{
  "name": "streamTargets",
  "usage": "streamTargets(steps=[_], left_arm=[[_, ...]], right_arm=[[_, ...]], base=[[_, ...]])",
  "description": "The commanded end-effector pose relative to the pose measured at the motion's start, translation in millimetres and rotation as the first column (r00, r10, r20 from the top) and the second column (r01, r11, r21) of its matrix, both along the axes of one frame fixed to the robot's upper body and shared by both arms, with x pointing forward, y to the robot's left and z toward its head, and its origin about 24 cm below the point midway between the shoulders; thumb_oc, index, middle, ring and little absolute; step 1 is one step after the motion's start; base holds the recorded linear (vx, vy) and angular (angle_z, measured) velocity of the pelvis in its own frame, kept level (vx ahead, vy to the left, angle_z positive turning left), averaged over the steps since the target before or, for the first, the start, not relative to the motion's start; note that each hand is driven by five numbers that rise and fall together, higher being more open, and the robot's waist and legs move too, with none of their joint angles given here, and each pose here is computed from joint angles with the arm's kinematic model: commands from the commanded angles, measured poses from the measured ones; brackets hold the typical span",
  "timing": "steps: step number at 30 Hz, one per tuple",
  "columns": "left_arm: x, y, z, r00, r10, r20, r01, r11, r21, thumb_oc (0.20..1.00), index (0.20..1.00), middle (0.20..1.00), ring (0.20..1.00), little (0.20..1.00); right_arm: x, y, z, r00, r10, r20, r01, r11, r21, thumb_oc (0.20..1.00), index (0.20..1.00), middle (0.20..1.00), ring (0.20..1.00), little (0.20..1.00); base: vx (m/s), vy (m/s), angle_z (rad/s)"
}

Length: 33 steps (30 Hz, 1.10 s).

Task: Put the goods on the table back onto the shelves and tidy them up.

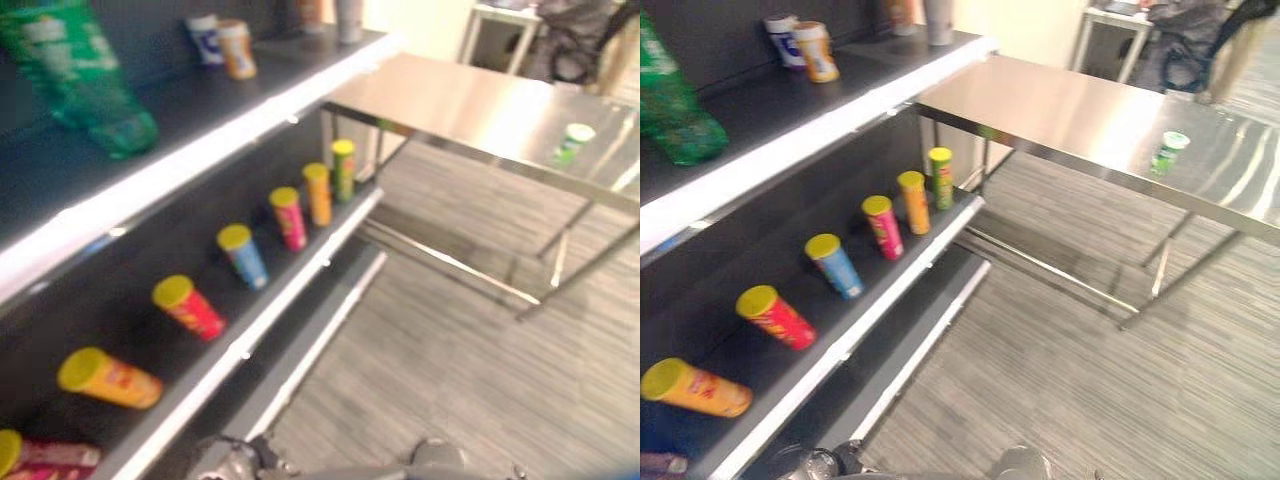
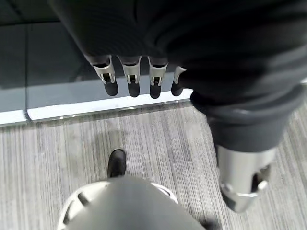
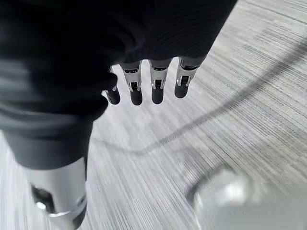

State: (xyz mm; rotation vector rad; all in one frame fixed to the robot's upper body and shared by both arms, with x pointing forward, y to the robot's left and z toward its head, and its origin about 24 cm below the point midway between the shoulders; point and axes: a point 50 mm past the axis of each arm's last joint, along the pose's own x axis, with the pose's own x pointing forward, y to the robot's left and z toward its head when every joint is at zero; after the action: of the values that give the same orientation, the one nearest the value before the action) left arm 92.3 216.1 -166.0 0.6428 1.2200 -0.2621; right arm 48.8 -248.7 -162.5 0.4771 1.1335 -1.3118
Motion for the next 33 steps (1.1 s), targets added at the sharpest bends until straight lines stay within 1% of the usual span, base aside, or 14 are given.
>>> streamTargets(steps=[1, 5, 9, 12, 13, 14, 15, 17, 19, 20, 21, 26, 30, 33], left_arm=[[8.3, -1.8, 1.4, 0.993, 0.111, 0.048, -0.111, 0.994, -0.016, 1.0, 1.0, 1.0, 1.0, 1.0], [2.5, 7.4, 2.0, 0.985, 0.165, 0.058, -0.166, 0.986, 0.008, 1.0, 1.0, 1.0, 1.0, 1.0], [9.7, 10.9, 4.8, 0.97, 0.221, 0.107, -0.223, 0.975, 0.013, 1.0, 1.0, 1.0, 1.0, 1.0], [9.1, 11.2, 4.7, 0.968, 0.225, 0.106, -0.228, 0.974, 0.013, 1.0, 1.0, 1.0, 1.0, 1.0], [2.7, -2.1, 1.3, 0.975, 0.197, 0.102, -0.197, 0.98, -0.014, 1.0, 1.0, 1.0, 1.0, 1.0], [2.4, -2.4, 1.1, 0.975, 0.197, 0.101, -0.197, 0.98, -0.015, 1.0, 1.0, 1.0, 1.0, 1.0], [6.1, -4.4, 2.2, 0.965, 0.222, 0.135, -0.221, 0.975, -0.028, 1.0, 1.0, 1.0, 1.0, 1.0], [12.0, -1.8, 4.6, 0.936, 0.302, 0.18, -0.298, 0.953, -0.05, 1.0, 1.0, 1.0, 1.0, 1.0], [10.8, -0.8, 4.3, 0.901, 0.394, 0.185, -0.388, 0.919, -0.069, 1.0, 1.0, 1.0, 1.0, 1.0], [10.8, -0.8, 4.3, 0.901, 0.394, 0.185, -0.388, 0.919, -0.069, 1.0, 1.0, 1.0, 1.0, 1.0], [14.5, 2.3, 5.9, 0.889, 0.411, 0.203, -0.405, 0.912, -0.073, 1.0, 1.0, 1.0, 1.0, 1.0], [15.8, -16.1, 3.2, 0.921, 0.351, 0.168, -0.332, 0.934, -0.131, 1.0, 1.0, 1.0, 1.0, 1.0], [10.9, -7.6, 3.1, 0.884, 0.437, 0.164, -0.418, 0.898, -0.138, 1.0, 1.0, 1.0, 1.0, 1.0], [9.8, -1.9, 3.9, 0.893, 0.417, 0.169, -0.402, 0.908, -0.117, 1.0, 1.0, 1.0, 1.0, 1.0]], right_arm=[[11.1, -3.6, 3.8, 1.0, 0.006, -0.012, -0.007, 0.999, -0.054, 1.0, 1.0, 1.0, 1.0, 1.0], [29.4, 13.1, 2.9, 0.996, 0.057, 0.069, -0.055, 0.998, -0.038, 1.0, 1.0, 1.0, 1.0, 1.0], [52.7, 35.5, 5.0, 0.942, 0.296, 0.156, -0.292, 0.955, -0.049, 1.0, 1.0, 1.0, 1.0, 1.0], [52.4, 36.4, 5.0, 0.941, 0.301, 0.154, -0.297, 0.954, -0.05, 1.0, 1.0, 1.0, 1.0, 1.0], [81.4, 22.5, 24.5, 0.795, 0.575, 0.195, -0.534, 0.815, -0.227, 1.0, 1.0, 1.0, 1.0, 1.0], [81.2, 22.3, 24.5, 0.795, 0.575, 0.194, -0.534, 0.815, -0.227, 1.0, 1.0, 1.0, 1.0, 1.0], [99.5, 11.1, 40.5, 0.709, 0.683, 0.179, -0.603, 0.717, -0.349, 1.0, 1.0, 1.0, 1.0, 1.0], [115.7, 7.4, 54.7, 0.617, 0.772, 0.154, -0.655, 0.612, -0.443, 1.0, 1.0, 1.0, 1.0, 1.0], [126.3, 22.1, 57.7, 0.475, 0.869, 0.142, -0.748, 0.483, -0.454, 1.0, 1.0, 1.0, 1.0, 1.0], [126.3, 22.1, 57.7, 0.475, 0.869, 0.142, -0.748, 0.483, -0.454, 1.0, 1.0, 1.0, 1.0, 1.0], [130.9, 28.4, 60.0, 0.363, 0.927, 0.094, -0.803, 0.362, -0.473, 1.0, 1.0, 1.0, 1.0, 1.0], [123.9, 21.8, 57.8, 0.299, 0.954, -0.007, -0.851, 0.263, -0.454, 1.0, 1.0, 1.0, 1.0, 1.0], [125.4, 28.0, 56.8, 0.265, 0.964, -0.015, -0.863, 0.229, -0.451, 1.0, 1.0, 1.0, 1.0, 1.0], [125.3, 33.0, 56.2, 0.196, 0.98, -0.043, -0.886, 0.158, -0.437, 1.0, 1.0, 1.0, 1.0, 1.0]], base=[[-0.2, -0.407, -1.54], [-0.16, -0.452, -0.48], [-0.12, -0.501, -0.59], [-0.07, -0.319, -0.8], [-0.16, -0.649, -0.29], [-0.21, -0.809, -0.05], [-0.04, -0.235, -0.32], [-0.07, -0.263, -1.28], [0.02, -0.181, -1.49], [0.12, -0.219, -1.16], [0.15, -0.198, -0.96], [0.21, -0.05, -0.73], [0.29, 0.047, -0.03], [0.33, 0.175, -0.02]])
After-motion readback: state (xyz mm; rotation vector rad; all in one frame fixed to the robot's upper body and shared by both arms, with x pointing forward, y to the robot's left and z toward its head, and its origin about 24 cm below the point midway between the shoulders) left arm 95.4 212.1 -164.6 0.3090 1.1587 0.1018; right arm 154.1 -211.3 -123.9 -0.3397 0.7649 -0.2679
